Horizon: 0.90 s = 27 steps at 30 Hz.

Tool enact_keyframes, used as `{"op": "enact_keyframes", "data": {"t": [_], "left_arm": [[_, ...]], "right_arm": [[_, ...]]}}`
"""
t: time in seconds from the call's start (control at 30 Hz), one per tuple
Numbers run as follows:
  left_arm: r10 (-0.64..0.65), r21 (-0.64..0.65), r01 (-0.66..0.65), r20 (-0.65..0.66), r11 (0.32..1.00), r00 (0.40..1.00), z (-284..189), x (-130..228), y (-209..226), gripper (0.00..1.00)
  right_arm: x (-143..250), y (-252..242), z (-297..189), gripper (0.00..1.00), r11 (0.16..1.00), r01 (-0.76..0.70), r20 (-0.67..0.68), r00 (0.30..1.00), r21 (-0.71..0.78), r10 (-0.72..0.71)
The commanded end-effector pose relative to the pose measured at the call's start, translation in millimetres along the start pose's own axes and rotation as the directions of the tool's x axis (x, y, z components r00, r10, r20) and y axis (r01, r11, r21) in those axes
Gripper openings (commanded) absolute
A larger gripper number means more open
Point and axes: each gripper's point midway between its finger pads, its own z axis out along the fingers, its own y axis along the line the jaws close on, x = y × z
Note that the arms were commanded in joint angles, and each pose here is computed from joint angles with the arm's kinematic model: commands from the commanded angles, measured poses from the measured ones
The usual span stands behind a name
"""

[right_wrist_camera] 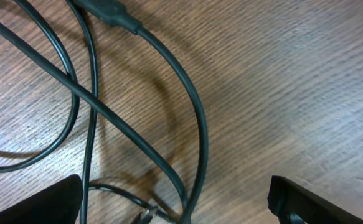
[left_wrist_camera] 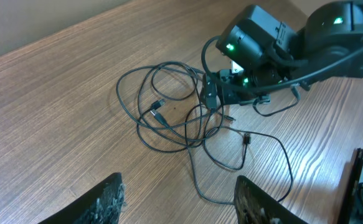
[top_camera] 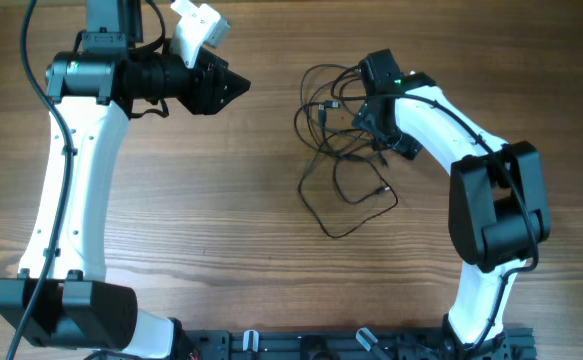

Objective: Untangle cables

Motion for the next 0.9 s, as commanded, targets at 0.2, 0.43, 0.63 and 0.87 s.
{"op": "enact_keyframes", "data": {"t": [0.2, 0.43, 0.63, 0.87], "left_arm": [[0.016, 0.002, -0.016, 0.036, 1.0, 0.999, -11.9, -10.2, -8.3, 0.58], [0.016, 0.002, -0.016, 0.036, 1.0, 0.999, -11.9, -10.2, -8.3, 0.58], [0.016, 0.002, -0.016, 0.036, 1.0, 0.999, -11.9, -10.2, -8.3, 0.58], [0.016, 0.002, -0.016, 0.034, 1.0, 0.999, -12.0, -9.6, -8.3, 0.58]], "right_arm": [[-0.5, 7.6, 14.7, 0.97, 0.997, 0.057, 0.04, 0.998, -0.044, -0.055], [8.6, 19.0, 14.1, 0.48, 0.992, 0.066, -0.011, 0.998, -0.109, -0.067], [23.1, 39.4, 9.8, 0.05, 0.972, 0.069, -0.091, 0.992, -0.226, -0.091], [10.0, 110.3, -24.5, 0.05, 0.797, 0.223, 0.028, 0.967, -0.561, -0.251]]}}
